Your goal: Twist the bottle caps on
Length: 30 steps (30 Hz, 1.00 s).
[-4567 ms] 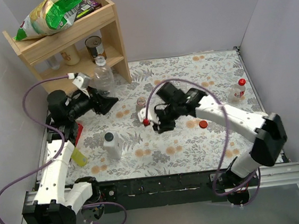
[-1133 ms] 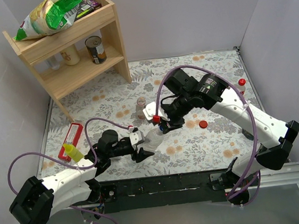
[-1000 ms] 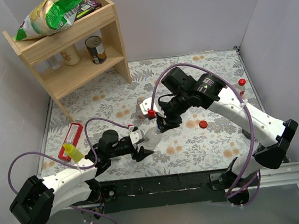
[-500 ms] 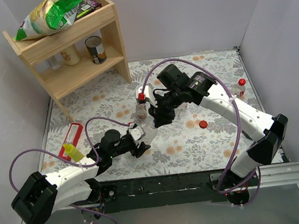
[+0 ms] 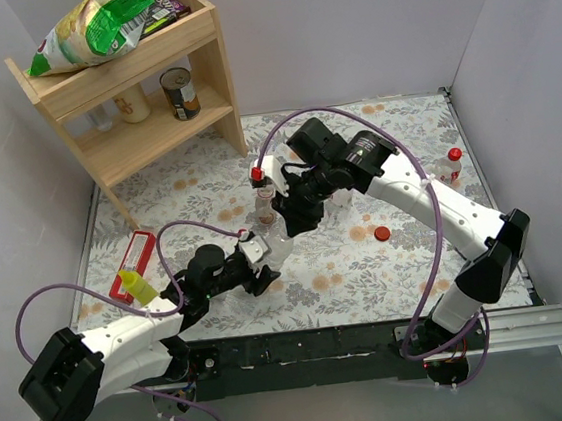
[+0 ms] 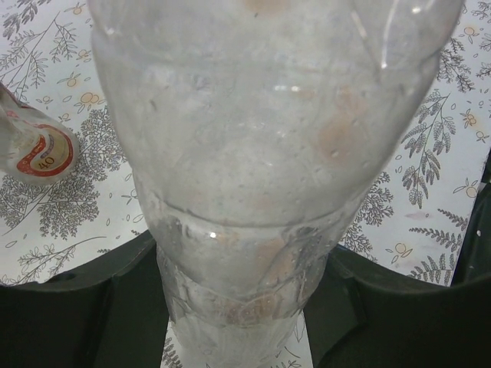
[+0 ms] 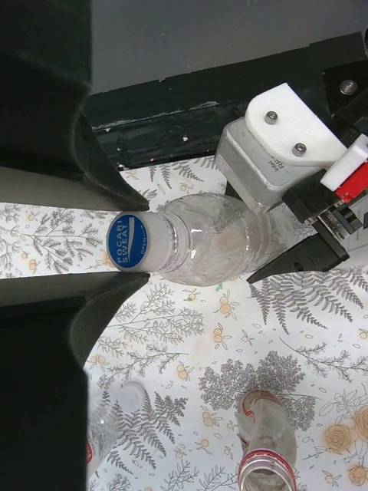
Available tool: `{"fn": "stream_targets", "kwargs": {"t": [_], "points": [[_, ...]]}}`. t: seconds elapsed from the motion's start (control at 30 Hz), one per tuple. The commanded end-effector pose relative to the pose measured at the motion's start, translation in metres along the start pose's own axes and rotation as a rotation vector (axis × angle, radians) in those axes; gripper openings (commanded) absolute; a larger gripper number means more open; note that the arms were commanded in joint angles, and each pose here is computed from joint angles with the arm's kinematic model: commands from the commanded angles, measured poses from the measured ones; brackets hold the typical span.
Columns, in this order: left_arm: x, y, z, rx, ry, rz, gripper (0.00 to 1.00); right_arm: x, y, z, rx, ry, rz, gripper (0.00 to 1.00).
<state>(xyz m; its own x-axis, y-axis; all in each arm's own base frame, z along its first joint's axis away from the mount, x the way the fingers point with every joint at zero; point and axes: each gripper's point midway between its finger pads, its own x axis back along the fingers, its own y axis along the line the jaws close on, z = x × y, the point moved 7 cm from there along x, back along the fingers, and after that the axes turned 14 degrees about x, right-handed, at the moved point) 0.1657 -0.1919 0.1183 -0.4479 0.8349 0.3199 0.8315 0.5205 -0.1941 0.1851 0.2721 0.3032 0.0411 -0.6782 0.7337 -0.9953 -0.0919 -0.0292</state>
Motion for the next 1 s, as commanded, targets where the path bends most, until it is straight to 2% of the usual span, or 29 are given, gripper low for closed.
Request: {"fn": "stream_targets", "kwargs": {"t": [0.0,0.43,0.63,0.67,0.77,0.83,0.9,0.97], "points": [[0.003,-0.008,-0.045,-0.058,-0.215,0.056,0.00,-0.002,0.011,0.006,-0.014,0.106,-0.077,0.26],[0.003,-0.012,-0.017,0.001,-0.129,0.094,0.00,0.013,0.010,-0.007,0.040,0.077,-0.062,0.48],[0.000,-0.012,-0.011,0.025,-0.103,0.104,0.00,0.017,0.013,-0.009,0.059,0.067,-0.074,0.68],[0.000,-0.012,-0.012,0.026,-0.110,0.105,0.00,0.019,0.014,-0.009,0.062,0.068,-0.073,0.75],[0.000,-0.015,-0.012,0.028,-0.110,0.126,0.00,0.023,0.011,-0.003,0.065,0.114,-0.033,0.87],[0.000,-0.016,-0.013,0.028,-0.100,0.143,0.00,0.030,0.004,0.000,0.091,0.120,0.006,0.90],[0.000,-0.022,-0.013,0.030,-0.072,0.194,0.00,0.050,-0.005,-0.001,0.104,0.029,0.035,0.92],[0.001,-0.026,-0.011,0.045,-0.029,0.231,0.00,0.069,-0.011,-0.011,0.184,-0.083,0.117,0.92]]}}
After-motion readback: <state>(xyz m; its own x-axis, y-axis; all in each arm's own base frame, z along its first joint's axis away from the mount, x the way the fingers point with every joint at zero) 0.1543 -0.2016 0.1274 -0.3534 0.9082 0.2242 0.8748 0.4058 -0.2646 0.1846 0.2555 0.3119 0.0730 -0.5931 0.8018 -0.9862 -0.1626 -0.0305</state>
